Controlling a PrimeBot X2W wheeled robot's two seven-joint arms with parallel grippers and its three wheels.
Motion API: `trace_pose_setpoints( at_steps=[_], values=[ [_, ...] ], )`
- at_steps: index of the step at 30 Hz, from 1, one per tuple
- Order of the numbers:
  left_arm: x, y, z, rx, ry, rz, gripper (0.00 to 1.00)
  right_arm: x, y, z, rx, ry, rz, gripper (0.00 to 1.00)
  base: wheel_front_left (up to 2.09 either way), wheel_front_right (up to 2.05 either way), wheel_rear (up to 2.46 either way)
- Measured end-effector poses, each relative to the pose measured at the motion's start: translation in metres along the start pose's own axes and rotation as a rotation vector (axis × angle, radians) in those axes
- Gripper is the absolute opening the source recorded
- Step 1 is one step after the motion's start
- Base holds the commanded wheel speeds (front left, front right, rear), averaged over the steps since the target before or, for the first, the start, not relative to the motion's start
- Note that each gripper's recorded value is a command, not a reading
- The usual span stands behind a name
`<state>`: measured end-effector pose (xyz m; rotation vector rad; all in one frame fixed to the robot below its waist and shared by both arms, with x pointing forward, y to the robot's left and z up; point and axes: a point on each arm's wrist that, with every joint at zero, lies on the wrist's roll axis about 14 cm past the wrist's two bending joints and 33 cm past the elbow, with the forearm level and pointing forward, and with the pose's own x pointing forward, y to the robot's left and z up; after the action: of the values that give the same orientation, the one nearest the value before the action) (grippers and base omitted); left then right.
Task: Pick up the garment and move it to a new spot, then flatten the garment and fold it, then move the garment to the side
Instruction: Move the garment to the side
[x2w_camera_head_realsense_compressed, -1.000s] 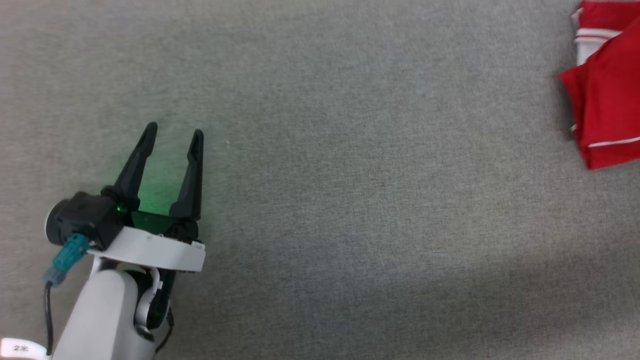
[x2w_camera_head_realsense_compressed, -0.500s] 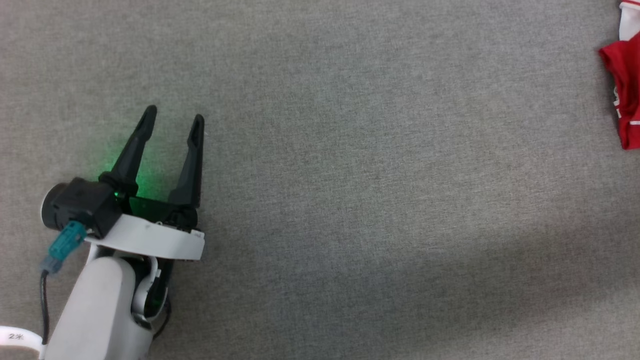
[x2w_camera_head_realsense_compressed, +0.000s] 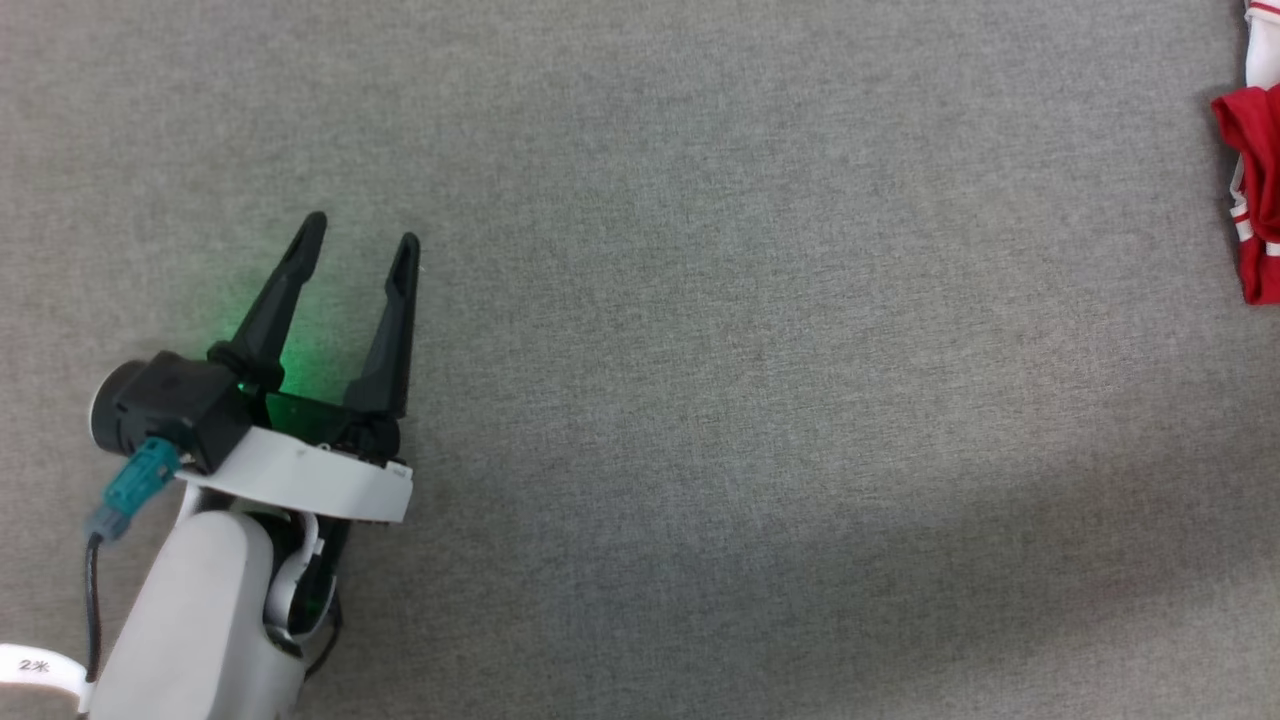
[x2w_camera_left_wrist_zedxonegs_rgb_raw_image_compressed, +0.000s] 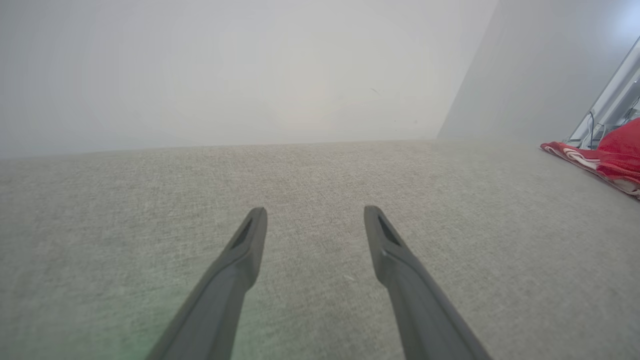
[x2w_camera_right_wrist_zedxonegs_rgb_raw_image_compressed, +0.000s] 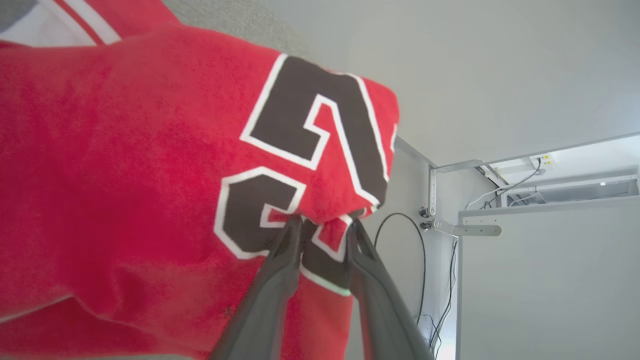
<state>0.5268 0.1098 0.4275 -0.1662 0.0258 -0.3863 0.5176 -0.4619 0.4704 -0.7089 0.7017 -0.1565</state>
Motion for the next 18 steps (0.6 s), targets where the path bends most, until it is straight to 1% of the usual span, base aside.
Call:
trace_pose_setpoints(
  at_steps=[1,2,3,4,12,18],
  values=[
    [0.0,0.0,0.001,0.001,-0.001,0.001,1.0,-0.001,-0.001,0.0,0.008,-0.001,-0.005,0.53,0.0,0.0,0.0],
    [-0.001,0.001,0.002,0.002,-0.002,0.002,1.0,-0.001,-0.003,0.001,0.012,-0.008,-0.01,0.74,0.0,0.0,0.0],
    [-0.002,0.001,0.003,0.004,-0.002,0.003,1.0,-0.002,-0.004,0.001,0.011,-0.011,-0.014,0.98,0.0,0.0,0.0],
    [-0.003,0.001,0.004,0.005,-0.003,0.004,1.0,-0.003,-0.006,0.002,0.01,-0.015,-0.02,1.0,0.0,0.0,0.0],
    [-0.012,0.003,0.02,0.016,-0.025,0.024,1.0,-0.012,-0.014,0.022,0.04,-0.092,-0.045,1.0,0.0,0.0,0.0],
    [-0.027,0.004,0.035,0.023,-0.044,0.049,1.0,-0.024,-0.011,0.047,0.11,-0.197,-0.048,1.0,0.0,0.0,0.0]
  ],
)
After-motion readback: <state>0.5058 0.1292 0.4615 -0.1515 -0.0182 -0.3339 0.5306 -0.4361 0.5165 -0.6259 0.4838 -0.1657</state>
